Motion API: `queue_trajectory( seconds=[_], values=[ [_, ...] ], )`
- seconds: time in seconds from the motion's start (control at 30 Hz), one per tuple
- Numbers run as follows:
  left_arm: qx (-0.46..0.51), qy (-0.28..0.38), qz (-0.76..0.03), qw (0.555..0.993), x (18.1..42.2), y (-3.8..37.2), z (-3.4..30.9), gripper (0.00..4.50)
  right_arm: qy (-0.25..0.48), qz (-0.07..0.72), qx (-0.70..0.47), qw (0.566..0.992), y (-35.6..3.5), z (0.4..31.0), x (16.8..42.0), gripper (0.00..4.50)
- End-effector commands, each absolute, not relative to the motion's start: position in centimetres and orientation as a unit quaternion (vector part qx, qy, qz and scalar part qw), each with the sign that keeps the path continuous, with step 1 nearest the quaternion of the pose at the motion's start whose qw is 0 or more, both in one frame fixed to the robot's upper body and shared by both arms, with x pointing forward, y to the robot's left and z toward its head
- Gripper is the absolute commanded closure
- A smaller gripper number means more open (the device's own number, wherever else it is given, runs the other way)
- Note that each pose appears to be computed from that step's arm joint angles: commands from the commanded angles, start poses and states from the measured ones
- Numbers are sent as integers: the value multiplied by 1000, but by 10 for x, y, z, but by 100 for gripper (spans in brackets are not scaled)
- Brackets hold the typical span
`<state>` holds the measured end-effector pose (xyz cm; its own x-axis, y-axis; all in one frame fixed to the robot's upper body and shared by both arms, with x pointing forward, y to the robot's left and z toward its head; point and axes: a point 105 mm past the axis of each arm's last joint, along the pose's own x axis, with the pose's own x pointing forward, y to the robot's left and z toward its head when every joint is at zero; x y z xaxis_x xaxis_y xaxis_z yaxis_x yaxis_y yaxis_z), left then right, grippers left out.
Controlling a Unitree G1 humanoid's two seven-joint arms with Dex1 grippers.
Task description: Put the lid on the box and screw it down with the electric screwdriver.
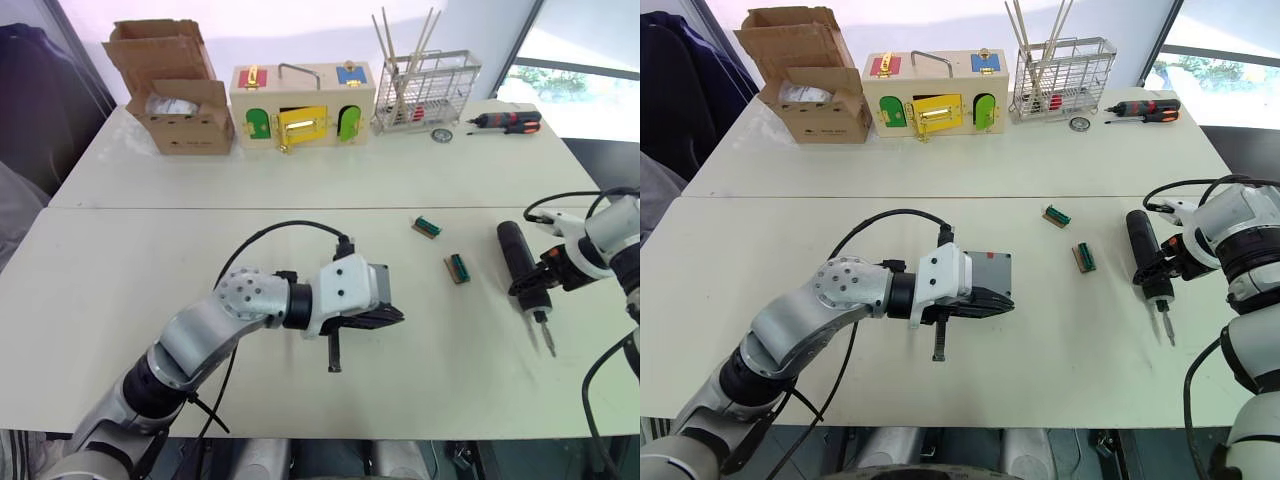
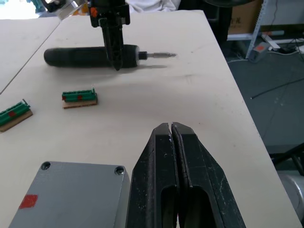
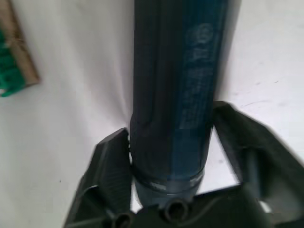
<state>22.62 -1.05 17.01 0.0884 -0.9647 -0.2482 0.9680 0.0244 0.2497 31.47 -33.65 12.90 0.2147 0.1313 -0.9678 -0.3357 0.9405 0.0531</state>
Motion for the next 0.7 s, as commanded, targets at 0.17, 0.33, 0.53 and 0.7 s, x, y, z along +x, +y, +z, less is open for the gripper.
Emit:
queue_trajectory(
  seconds=[0.17,0.33,0.53,0.7],
  values=[
    [182,-12,-670,719,222,-10,176,450,649,163,-93,737,-343,110,300,263],
    [186,-7,-669,719,228,-6,176,450,576,149,-96,798,-340,133,329,263],
    [190,5,-660,727,247,9,177,450,352,175,-11,920,-306,232,383,263],
    [166,24,-616,770,287,37,182,450,118,213,56,968,-285,311,390,263]
  ],
)
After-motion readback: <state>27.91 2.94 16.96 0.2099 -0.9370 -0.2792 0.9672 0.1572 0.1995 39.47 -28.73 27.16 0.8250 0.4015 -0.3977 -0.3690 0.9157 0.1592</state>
